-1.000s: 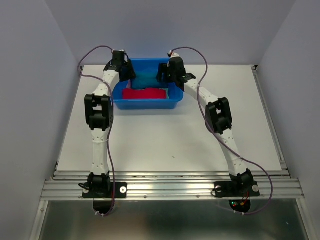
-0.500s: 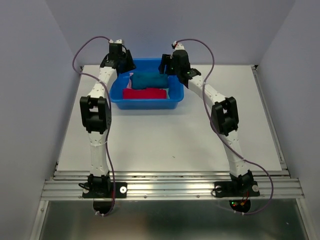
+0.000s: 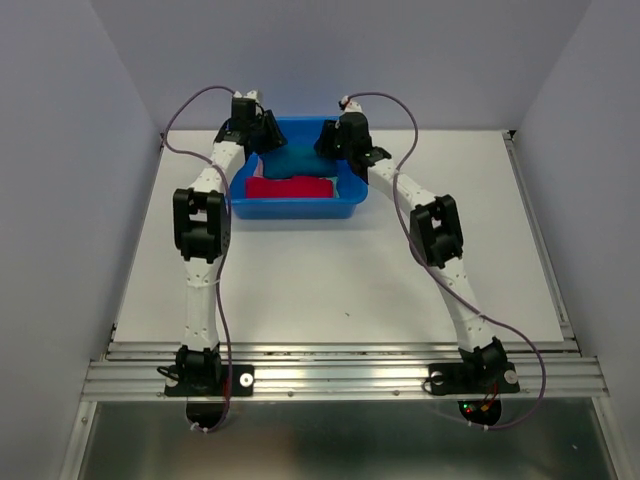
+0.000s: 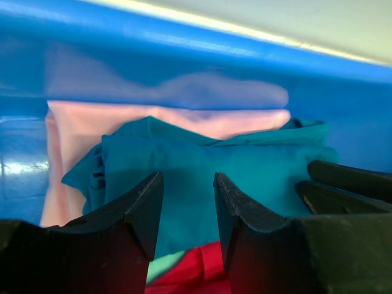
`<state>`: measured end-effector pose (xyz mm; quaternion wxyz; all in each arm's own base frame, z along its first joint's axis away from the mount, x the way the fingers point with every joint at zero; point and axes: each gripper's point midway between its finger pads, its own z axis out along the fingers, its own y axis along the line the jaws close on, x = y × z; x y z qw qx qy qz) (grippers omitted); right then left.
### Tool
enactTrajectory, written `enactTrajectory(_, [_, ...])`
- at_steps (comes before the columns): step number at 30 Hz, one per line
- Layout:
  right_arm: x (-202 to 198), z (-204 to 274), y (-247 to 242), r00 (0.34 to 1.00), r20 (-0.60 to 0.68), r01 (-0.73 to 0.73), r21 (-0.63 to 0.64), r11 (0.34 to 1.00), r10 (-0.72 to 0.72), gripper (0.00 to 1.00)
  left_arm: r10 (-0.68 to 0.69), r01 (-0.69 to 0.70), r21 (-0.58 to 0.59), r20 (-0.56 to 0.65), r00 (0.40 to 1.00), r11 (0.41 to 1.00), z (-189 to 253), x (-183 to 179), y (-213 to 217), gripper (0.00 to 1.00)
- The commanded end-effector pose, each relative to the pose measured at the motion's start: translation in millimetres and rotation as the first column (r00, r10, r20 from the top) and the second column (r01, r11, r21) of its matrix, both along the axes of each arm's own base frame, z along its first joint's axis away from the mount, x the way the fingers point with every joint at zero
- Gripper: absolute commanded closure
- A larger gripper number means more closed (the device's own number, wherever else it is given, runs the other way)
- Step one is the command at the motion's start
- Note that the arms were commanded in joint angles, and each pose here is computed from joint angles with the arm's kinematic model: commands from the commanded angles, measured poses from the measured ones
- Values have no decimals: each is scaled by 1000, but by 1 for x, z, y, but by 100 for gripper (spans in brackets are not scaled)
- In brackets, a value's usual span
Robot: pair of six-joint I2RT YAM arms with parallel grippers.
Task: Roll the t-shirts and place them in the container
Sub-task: Reset both arms
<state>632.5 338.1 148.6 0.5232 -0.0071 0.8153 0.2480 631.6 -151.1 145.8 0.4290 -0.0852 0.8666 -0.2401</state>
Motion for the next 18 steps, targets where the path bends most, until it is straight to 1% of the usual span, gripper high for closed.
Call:
enactTrajectory(1, [16, -2, 2, 999, 41, 18, 52, 998, -20, 50, -22, 22, -29, 20, 1000, 999, -8, 8, -10, 51])
enactTrajectory(6, [22, -13, 1, 998, 43, 33, 34, 999, -34, 49, -22, 22, -24, 3, 1000, 999, -21, 11, -11, 50])
enactTrajectory(7, [22, -8, 1, 998, 50, 30, 37, 999, -32, 46, -21, 21, -25, 4, 1000, 999, -21, 12, -11, 50])
enactTrajectory(9, [22, -2, 2, 998, 60, 26, 45, 999, -29, 46, -23, 23, -25, 10, 1000, 999, -17, 11, -12, 50])
enactTrajectory(12, [19, 21, 3, 996, 89, 11, 64, 998, -17, 43, -29, 30, -27, 32, 999, 999, -3, 10, -14, 50])
enactTrajectory(13, [18, 39, 4, 993, 114, 3, 79, 997, -12, 43, -29, 30, -28, 42, 999, 999, 3, 10, -14, 50])
enactTrajectory(14, [16, 43, 3, 993, 117, 1, 84, 996, -10, 42, -29, 31, -28, 57, 998, 999, 14, 9, -13, 50])
enactTrajectory(16, [13, 64, 3, 989, 146, -3, 100, 995, -11, 33, -32, 34, -29, 81, 996, 999, 30, 7, -13, 50])
enactTrajectory(17, [10, 79, 1, 987, 163, -5, 107, 994, -12, 29, -34, 37, -32, 106, 994, 999, 45, 5, -13, 50])
enactTrajectory(18, [7, 87, -1, 985, 170, -7, 107, 994, -12, 20, -36, 41, -34, 119, 992, 999, 55, 3, -14, 50])
